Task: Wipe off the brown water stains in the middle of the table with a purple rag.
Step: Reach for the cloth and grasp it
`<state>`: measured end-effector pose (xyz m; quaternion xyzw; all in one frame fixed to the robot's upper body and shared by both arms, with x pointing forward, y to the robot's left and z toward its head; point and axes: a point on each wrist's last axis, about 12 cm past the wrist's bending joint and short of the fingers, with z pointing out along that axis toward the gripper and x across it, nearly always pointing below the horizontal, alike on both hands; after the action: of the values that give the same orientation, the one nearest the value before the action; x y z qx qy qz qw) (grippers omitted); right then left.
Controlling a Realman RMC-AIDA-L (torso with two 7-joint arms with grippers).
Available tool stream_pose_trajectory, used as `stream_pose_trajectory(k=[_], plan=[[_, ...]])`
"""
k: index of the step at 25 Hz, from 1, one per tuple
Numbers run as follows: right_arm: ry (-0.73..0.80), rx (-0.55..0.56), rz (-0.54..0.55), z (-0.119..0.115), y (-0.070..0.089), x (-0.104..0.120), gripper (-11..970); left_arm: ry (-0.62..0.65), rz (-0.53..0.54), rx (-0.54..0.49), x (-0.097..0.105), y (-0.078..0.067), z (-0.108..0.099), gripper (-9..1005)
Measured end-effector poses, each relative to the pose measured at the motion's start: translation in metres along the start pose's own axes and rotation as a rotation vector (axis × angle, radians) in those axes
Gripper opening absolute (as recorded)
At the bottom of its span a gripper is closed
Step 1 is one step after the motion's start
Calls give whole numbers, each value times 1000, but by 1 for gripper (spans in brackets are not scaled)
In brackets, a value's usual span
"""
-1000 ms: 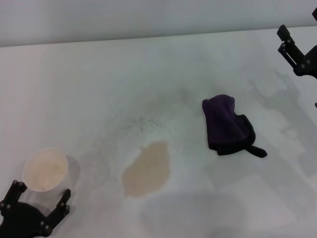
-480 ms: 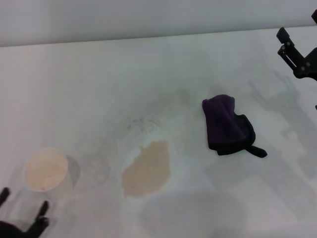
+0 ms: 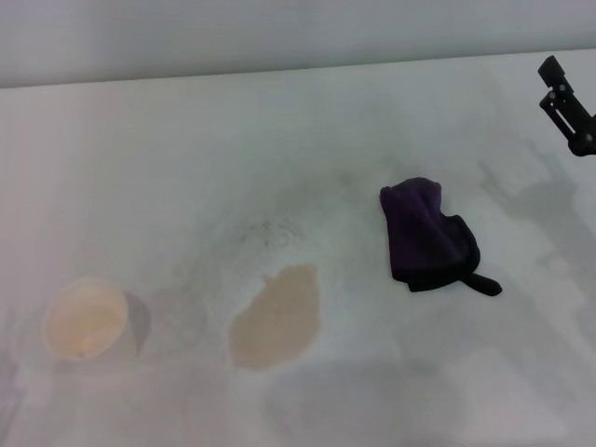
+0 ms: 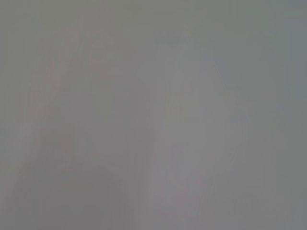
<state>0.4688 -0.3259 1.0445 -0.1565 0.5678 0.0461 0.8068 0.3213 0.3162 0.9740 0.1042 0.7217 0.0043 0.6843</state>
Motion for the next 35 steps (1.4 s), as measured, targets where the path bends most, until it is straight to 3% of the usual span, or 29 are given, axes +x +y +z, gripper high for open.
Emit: stream_pose_trajectory(k=[2,6,9,15,22,26,29,35], plan=[[-13,0,22,-1,1,-1,801,-27,0,-58,-3,8,5,886],[-30,-8,106,-1,2,-4,801,-55,-11,-82,-6,14,13,883],[-22,-13,217,3,1,-2,801,-109,-48,-126,-14,27,33,882],[37,-44,442,19,-10,2,800,-170,-36,-160,-24,39,59,883],[159,-165,646,38,-23,2,800,-228,-19,-175,-34,52,76,882],[264,-309,785,53,-27,-7,800,-269,-27,-167,-41,60,83,878],[430,-459,867,68,-24,-16,800,-273,-23,-164,-44,66,90,877],[768,-532,890,88,-19,-18,800,-233,-6,-158,-45,72,110,878]])
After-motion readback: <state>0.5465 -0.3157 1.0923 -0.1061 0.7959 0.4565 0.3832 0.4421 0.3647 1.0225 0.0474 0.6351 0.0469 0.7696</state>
